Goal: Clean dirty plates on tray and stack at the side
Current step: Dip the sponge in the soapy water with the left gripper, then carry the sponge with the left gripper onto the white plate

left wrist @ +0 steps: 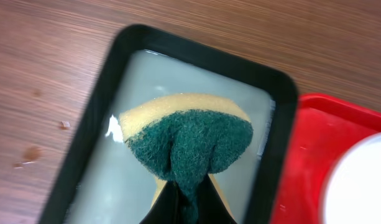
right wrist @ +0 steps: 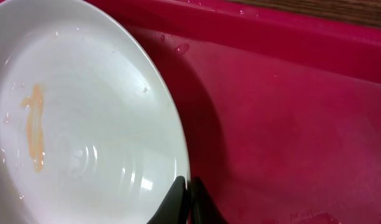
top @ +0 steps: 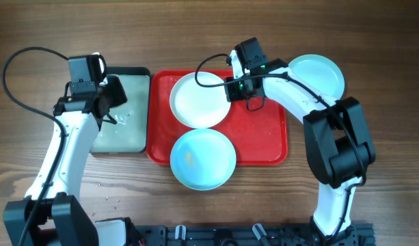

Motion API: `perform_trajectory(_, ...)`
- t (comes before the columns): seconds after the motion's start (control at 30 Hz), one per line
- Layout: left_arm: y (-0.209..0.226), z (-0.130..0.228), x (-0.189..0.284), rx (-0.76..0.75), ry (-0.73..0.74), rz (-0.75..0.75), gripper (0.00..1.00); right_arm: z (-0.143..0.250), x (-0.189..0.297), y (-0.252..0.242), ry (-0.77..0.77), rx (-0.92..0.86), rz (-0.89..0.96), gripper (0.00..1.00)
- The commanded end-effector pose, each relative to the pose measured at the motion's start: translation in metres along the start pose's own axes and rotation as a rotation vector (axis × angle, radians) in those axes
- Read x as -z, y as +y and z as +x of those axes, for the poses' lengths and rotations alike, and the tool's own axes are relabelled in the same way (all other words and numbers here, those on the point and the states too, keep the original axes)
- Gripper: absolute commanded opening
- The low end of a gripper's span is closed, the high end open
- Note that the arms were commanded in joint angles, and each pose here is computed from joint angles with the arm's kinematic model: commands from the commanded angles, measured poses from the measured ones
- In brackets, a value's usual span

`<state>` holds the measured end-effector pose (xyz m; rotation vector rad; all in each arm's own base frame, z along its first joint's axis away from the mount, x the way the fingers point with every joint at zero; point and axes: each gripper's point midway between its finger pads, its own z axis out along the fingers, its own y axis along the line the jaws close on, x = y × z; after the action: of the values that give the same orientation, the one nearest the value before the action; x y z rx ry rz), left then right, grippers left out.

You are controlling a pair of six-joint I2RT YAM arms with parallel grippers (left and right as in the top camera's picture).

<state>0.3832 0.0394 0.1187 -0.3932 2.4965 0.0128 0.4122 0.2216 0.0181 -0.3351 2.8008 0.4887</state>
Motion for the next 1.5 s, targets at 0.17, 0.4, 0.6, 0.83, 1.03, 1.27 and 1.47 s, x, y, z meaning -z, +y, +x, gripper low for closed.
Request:
perform_trajectory(0.17, -0.020, 0.018, 0.008, 0.011, 0.075, 0.120, 0.04, 0.005, -0.006, -0.004, 0.013, -0.001, 0.012, 0.04)
perform_trajectory(0.4, -0.020, 0.016, 0.008, -0.166, 0.054, 0.123, 0.04, 0.005, -0.006, -0.003, 0.014, -0.022, 0.007, 0.04)
perform_trajectory(0.6, -0.021, 0.011, 0.008, -0.197, 0.031, 0.128, 0.04, 0.006, -0.006, 0.007, 0.024, -0.060, -0.046, 0.04)
perform_trajectory(0.83, -0.021, 0.011, 0.006, -0.200, 0.034, 0.127, 0.04, 0.006, -0.006, 0.011, 0.026, -0.061, -0.070, 0.04)
perform_trajectory(1.03, -0.021, 0.011, 0.006, -0.211, 0.033, 0.128, 0.04, 0.006, -0.006, 0.011, 0.026, -0.060, -0.069, 0.10)
perform_trajectory(1.27, -0.031, 0.014, 0.007, -0.233, 0.035, 0.146, 0.04, 0.008, -0.009, 0.007, 0.019, -0.056, -0.055, 0.18)
perform_trajectory(1.47, -0.031, 0.013, 0.007, -0.241, 0.030, 0.146, 0.04, 0.011, -0.013, 0.006, 0.021, -0.081, -0.061, 0.04)
